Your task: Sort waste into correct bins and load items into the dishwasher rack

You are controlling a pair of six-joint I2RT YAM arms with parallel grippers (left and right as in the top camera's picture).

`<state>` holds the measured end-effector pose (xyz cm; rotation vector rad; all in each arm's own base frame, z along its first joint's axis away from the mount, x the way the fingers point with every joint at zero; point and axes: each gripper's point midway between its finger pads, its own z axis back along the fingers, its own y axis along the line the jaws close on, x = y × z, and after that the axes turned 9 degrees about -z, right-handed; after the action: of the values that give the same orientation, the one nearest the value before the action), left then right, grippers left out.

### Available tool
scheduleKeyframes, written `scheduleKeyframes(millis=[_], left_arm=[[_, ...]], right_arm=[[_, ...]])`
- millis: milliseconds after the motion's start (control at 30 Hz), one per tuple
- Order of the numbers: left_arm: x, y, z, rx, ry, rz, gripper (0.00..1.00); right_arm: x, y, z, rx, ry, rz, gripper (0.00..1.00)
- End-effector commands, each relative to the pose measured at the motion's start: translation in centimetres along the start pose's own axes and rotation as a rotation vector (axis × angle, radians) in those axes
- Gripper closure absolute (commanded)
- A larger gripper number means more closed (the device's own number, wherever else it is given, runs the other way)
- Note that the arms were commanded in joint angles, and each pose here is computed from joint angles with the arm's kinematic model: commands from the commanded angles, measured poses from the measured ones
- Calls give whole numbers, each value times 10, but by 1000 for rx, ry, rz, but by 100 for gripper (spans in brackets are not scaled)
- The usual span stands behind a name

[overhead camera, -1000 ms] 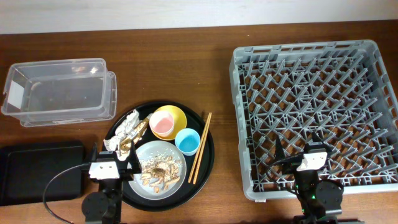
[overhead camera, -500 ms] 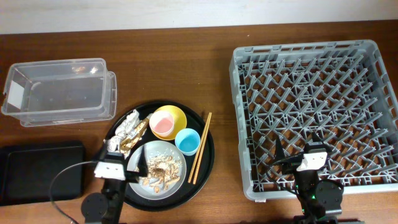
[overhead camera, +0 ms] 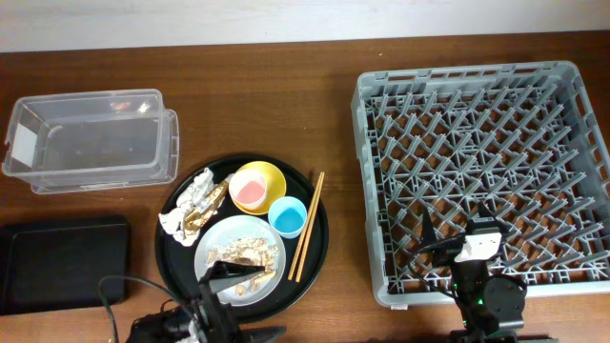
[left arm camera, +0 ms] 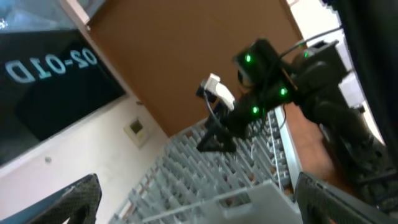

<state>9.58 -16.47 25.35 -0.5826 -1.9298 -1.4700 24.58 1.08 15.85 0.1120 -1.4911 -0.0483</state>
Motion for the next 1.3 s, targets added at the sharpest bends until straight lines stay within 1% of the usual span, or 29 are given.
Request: scheduleKeyframes(millis=[0,67,133,233,333,367,400,533,600,700,733,800,833,867,900,933,967,1033,1133,1167,1200,1267], left_arm=[[-1,31,3,180,7,54,1],[-5,50,6,277,27,81,1],[-16,69,10,373,77,157,1],[-49,98,20,500,278,327,1],[-65,115,27,524,470,387,1],[-66,121,27,510,527,393,1],[-62,130,24,497,540,404,1],[-35,140,-2,349,431,403,1],[-34,143,-5,335,413,402,1],[-42,151,-7,334,442,460,1],[-46,152,-7,328,466,504,1],[-59,155,-3,340,561,626,1],[-68,157,3,363,633,689,1],[-82,158,16,402,778,800,1],[-87,156,22,404,854,870,1],[-88,153,22,384,882,923,1],[-86,149,20,352,887,974,1],[-76,140,4,242,812,1079,1],[-70,137,-10,161,729,1138,1],[-73,134,-11,157,738,1170,1],[-80,131,-11,177,779,1194,1],[-96,124,-6,237,908,1202,1]], right_arm=[[-3,-1,0,-3,3,0,2],[-3,-1,0,-3,3,0,2],[-3,-1,0,-3,3,0,2],[-3,-1,0,-3,3,0,2],[-3,-1,0,-3,3,0,2],[-3,-1,0,-3,3,0,2],[-3,-1,0,-3,3,0,2],[-3,-1,0,-3,3,0,2],[-3,-1,0,-3,3,0,2],[-3,-1,0,-3,3,0,2],[-3,-1,0,-3,3,0,2],[-3,-1,0,-3,3,0,2],[-3,-1,0,-3,3,0,2],[-3,-1,0,-3,3,0,2],[-3,-1,0,-3,3,0,2],[-3,-1,0,-3,3,0,1],[-3,-1,0,-3,3,0,2],[-3,-1,0,-3,3,0,2],[-3,-1,0,-3,3,0,2],[-3,-1,0,-3,3,0,2],[-3,-1,0,-3,3,0,2],[-3,-1,0,-3,3,0,2]])
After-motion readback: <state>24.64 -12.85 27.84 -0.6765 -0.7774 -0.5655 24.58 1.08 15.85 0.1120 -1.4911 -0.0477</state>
